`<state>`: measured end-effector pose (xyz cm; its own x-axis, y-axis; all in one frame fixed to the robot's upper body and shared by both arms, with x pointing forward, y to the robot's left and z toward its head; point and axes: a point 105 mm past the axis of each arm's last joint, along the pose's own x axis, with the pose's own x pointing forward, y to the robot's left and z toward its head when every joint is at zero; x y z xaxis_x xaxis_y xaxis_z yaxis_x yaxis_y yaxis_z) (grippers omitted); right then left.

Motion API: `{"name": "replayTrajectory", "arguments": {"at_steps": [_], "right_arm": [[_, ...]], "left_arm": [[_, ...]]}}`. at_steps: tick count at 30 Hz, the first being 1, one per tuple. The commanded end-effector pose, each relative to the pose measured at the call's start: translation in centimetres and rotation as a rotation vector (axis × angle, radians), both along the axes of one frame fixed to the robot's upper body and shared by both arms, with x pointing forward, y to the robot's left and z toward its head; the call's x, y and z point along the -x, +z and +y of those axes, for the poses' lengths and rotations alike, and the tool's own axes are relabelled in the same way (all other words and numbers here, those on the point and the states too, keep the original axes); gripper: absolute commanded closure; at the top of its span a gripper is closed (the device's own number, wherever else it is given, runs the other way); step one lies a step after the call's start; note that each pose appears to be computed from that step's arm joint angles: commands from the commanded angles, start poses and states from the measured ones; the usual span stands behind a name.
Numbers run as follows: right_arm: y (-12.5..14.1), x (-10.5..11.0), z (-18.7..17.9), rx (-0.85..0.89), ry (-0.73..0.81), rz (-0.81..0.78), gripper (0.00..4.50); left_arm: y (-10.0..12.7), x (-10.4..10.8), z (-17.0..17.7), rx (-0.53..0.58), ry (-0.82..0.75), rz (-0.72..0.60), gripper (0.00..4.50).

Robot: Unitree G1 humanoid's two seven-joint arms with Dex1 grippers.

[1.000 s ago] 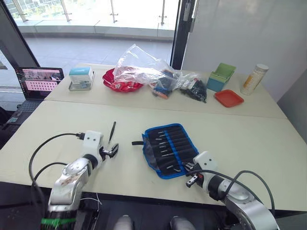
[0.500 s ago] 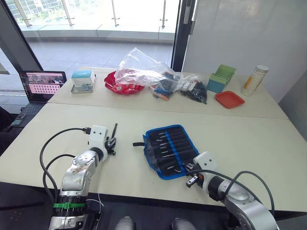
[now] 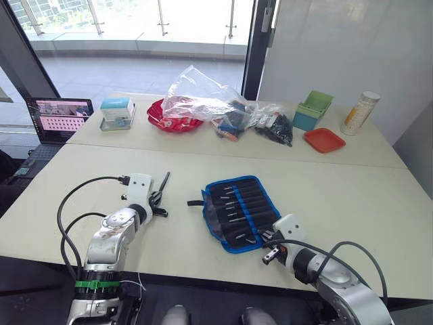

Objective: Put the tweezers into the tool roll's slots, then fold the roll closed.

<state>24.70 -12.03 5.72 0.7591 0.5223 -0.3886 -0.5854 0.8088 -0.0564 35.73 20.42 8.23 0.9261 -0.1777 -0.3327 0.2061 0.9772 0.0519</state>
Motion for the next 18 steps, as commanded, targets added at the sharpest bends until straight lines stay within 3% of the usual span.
{"name": "replayTrajectory", "arguments": {"at_steps": [1, 4, 9, 14, 18], "right_arm": [[-2.4, 1.1, 0.0, 0.014, -0.006, 0.112, 4.5], [-2.4, 1.1, -0.2, 0.016, -0.01, 0.111, 4.5], [-2.3, 1.0, -0.3, 0.018, -0.021, 0.107, 4.5], [-2.3, 1.0, -0.2, 0.018, -0.023, 0.104, 4.5], [-2.3, 1.0, -0.2, 0.018, -0.028, 0.102, 4.5]], "left_arm": [[5.0, -1.5, -0.3, 0.014, -0.087, -0.134, 4.48], [7.3, -1.7, -2.0, 0.027, -0.201, -0.18, 4.48], [9.1, -0.6, -8.1, 0.104, -0.522, -0.167, 4.48], [9.4, 2.0, -13.5, 0.157, -0.839, -0.085, 4.48], [8.9, 2.7, -14.7, 0.109, -0.906, -0.036, 4.48]]}}
